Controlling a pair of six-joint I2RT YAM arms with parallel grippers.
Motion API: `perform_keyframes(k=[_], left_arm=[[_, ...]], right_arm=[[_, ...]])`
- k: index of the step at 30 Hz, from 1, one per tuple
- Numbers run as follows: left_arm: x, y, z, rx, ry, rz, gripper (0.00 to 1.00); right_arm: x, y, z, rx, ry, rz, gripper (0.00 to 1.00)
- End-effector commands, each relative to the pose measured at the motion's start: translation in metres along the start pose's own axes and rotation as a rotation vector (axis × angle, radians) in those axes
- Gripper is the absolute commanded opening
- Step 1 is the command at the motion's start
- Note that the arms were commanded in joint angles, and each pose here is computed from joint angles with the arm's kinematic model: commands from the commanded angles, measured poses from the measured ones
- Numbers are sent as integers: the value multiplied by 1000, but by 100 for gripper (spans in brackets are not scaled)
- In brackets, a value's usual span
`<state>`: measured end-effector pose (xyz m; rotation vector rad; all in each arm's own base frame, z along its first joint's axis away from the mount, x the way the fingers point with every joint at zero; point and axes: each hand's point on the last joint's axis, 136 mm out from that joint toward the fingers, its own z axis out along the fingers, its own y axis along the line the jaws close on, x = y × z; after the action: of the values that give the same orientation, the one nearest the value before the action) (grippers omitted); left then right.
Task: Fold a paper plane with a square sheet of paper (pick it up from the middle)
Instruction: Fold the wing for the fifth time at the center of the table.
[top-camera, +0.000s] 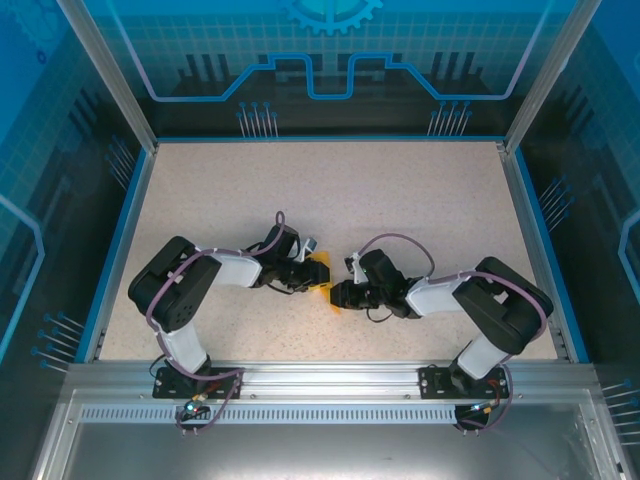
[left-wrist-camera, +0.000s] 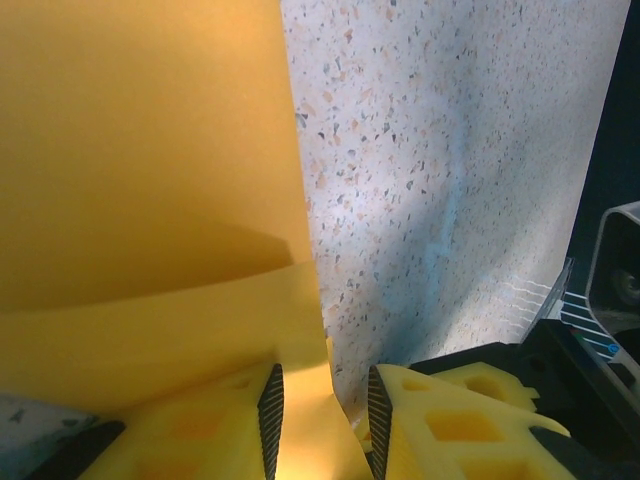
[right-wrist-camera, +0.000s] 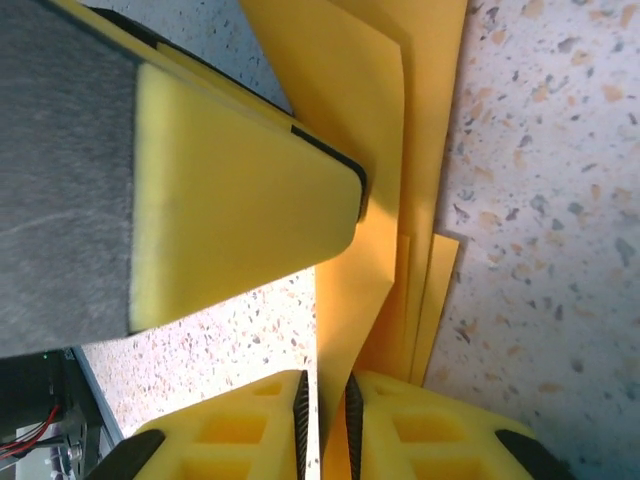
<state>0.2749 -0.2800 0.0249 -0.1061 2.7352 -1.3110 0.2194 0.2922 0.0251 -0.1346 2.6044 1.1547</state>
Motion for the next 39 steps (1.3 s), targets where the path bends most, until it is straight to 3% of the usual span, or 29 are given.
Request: perform_keyframes(k=[1,13,25,33,39], left_arm=[[8,13,4,-39,26,11,32],[10,14,4,-48,34,2,32],[10,22,4,-87,40,-26,30],[11,24,4,-95,44,-33,29],[12,25,5,-97,49,-35,29]], right_arm=[[6,-6,-7,36,7,19,20],[27,-9,2,30,109,5,6],[58,-33,6,123,217,54,7],[44,2,-8,52,184,-6,12],[44,1,-10,67,183,-8,11]])
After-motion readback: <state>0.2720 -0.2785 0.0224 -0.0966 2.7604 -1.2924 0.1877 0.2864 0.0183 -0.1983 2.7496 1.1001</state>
